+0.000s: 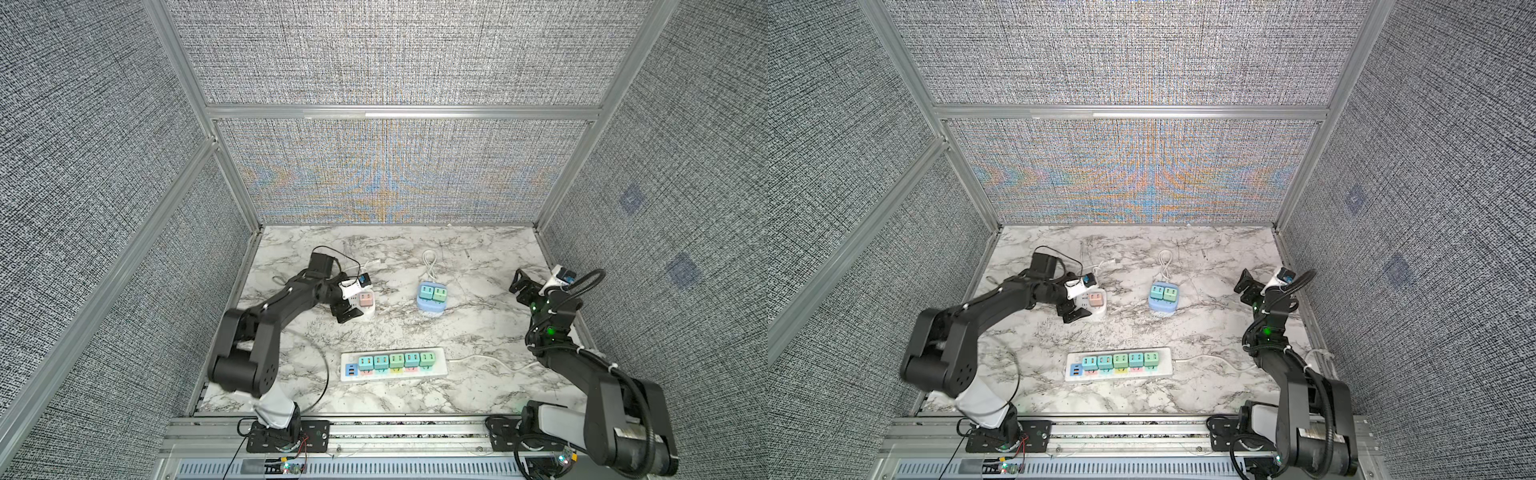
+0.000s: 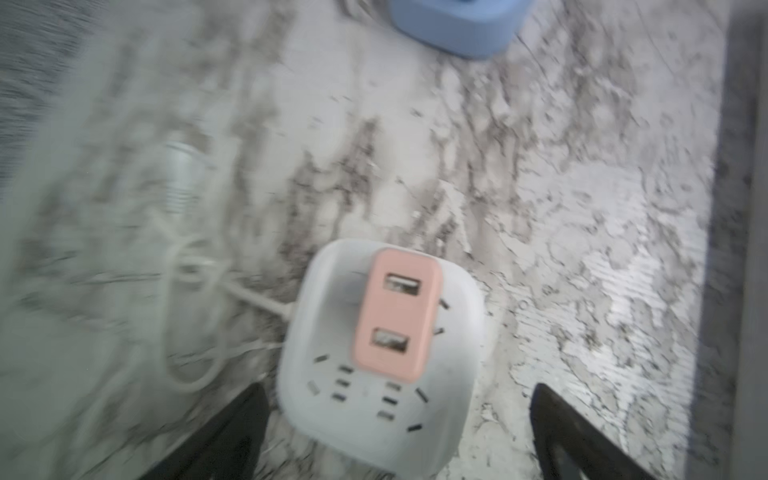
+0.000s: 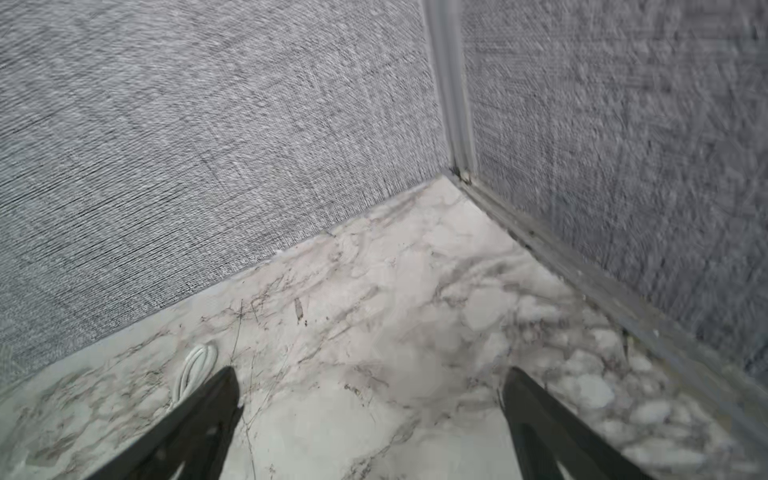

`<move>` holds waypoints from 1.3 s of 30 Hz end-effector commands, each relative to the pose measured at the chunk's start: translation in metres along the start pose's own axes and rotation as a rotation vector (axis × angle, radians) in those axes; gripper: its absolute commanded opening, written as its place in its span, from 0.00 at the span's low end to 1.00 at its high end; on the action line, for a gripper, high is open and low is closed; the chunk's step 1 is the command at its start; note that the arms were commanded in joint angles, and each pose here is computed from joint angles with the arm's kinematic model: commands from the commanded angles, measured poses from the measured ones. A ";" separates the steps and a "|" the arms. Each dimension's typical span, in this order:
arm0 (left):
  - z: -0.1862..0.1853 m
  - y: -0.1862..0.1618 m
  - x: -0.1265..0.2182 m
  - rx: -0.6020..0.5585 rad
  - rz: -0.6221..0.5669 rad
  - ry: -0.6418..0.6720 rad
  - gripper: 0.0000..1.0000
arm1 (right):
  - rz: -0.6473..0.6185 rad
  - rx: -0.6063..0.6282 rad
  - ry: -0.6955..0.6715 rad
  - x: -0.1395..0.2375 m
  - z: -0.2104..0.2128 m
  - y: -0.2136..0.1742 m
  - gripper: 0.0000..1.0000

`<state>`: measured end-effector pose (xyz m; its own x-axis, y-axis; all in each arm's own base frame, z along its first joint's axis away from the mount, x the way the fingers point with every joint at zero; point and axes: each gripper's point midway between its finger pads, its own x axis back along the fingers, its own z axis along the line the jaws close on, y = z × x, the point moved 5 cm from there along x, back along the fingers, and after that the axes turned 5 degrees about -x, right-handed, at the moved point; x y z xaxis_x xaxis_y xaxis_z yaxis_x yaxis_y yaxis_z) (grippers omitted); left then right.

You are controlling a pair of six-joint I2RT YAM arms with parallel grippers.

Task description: Insert the plug

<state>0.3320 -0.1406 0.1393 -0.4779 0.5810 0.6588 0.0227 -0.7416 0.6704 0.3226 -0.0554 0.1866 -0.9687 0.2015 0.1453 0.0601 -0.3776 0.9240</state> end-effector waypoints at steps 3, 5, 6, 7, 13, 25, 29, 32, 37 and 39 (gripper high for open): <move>0.051 -0.009 0.063 0.332 -0.220 0.634 0.99 | 0.078 0.040 -0.025 -0.002 -0.036 -0.053 1.00; 0.041 -0.036 0.076 0.434 -0.238 0.713 0.99 | 0.129 0.132 0.100 -0.008 -0.011 -0.058 0.99; 0.036 -0.049 0.081 0.475 -0.256 0.754 0.99 | 0.182 0.190 0.103 -0.012 -0.004 -0.066 0.99; 0.032 -0.063 0.088 0.547 -0.299 0.796 0.99 | 0.189 0.240 0.090 -0.014 0.000 -0.078 1.00; 0.027 -0.095 0.099 0.637 -0.359 0.943 0.99 | 0.107 0.269 0.085 -0.009 0.006 -0.078 1.00; 0.002 -0.100 0.114 0.572 -0.472 1.045 0.99 | 0.123 0.302 0.049 -0.012 0.009 -0.080 1.00; 0.015 -0.106 0.098 0.622 -0.391 0.991 0.99 | 0.138 0.318 0.044 -0.016 0.012 -0.081 0.99; 0.027 -0.104 0.081 0.624 -0.341 0.902 0.99 | 0.141 0.317 0.043 -0.018 0.012 -0.082 0.99; 0.028 -0.105 0.082 0.628 -0.344 0.916 0.99 | 0.141 0.317 0.044 -0.018 0.012 -0.082 1.00; 0.028 -0.105 0.083 0.627 -0.346 0.919 0.99 | 0.141 0.316 0.046 -0.018 0.012 -0.081 0.99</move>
<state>0.3139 -0.0048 0.1343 -0.9951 0.0614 0.0775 0.0681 -0.1423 0.9875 0.3362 -0.0166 0.1103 -0.9528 0.1172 0.2802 0.2691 -0.1021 0.9577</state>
